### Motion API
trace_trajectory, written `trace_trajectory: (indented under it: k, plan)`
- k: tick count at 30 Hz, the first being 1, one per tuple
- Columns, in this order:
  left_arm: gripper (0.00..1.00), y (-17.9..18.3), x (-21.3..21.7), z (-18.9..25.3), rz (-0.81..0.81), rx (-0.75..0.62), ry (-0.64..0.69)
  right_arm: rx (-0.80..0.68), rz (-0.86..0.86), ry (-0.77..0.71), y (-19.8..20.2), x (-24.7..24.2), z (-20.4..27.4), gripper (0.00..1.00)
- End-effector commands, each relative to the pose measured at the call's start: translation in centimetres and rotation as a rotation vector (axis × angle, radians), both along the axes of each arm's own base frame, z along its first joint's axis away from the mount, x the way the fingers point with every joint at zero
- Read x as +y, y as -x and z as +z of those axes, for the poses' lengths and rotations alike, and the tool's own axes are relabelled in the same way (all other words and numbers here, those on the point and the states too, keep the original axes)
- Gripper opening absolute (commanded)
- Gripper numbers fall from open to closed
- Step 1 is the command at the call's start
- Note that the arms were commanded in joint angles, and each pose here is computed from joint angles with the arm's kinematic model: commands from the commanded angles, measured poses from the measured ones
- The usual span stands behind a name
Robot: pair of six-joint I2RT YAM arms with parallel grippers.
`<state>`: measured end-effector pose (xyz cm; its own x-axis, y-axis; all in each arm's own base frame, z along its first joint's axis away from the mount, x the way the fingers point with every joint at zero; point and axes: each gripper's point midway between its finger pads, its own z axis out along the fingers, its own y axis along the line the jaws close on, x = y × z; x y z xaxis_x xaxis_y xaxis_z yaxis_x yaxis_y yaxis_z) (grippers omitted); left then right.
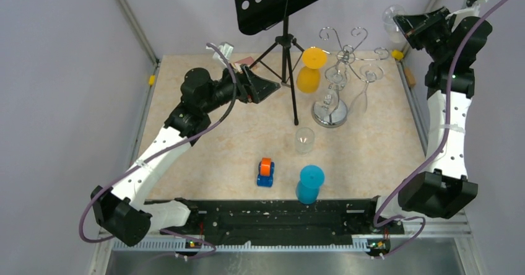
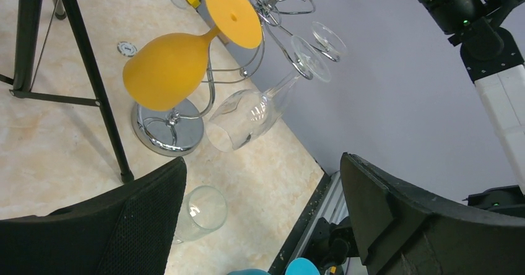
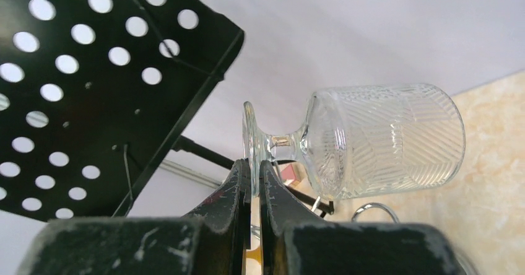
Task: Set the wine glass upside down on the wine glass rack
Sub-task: Turn the wine glass upside down at the wine rack.
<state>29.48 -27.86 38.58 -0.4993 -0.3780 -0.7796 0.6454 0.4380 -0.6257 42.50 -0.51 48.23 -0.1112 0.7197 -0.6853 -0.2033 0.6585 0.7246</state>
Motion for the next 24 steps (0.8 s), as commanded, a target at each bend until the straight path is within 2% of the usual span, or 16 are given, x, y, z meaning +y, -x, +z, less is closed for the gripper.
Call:
trace_trajectory:
  k: [1,7,19,24]
  plan:
    - [0.96,0.2,-0.3,3.9,-0.025,-0.125,0.047,-0.134,-0.039,-0.002,-0.1,-1.1,3.2,0.00]
    - [0.97,-0.2,-0.7,4.2,-0.031,-0.130,0.057,-0.049,-0.045,-0.039,-2.0,-2.0,-0.5,0.00]
    - [0.97,-0.2,-0.6,5.8,-0.025,-0.155,0.077,0.071,0.047,-0.164,-4.2,-1.8,-6.6,0.00]
    - [0.98,0.0,-0.6,6.0,-0.027,-0.142,0.096,0.088,0.101,-0.201,-4.6,-1.2,-7.5,0.00]
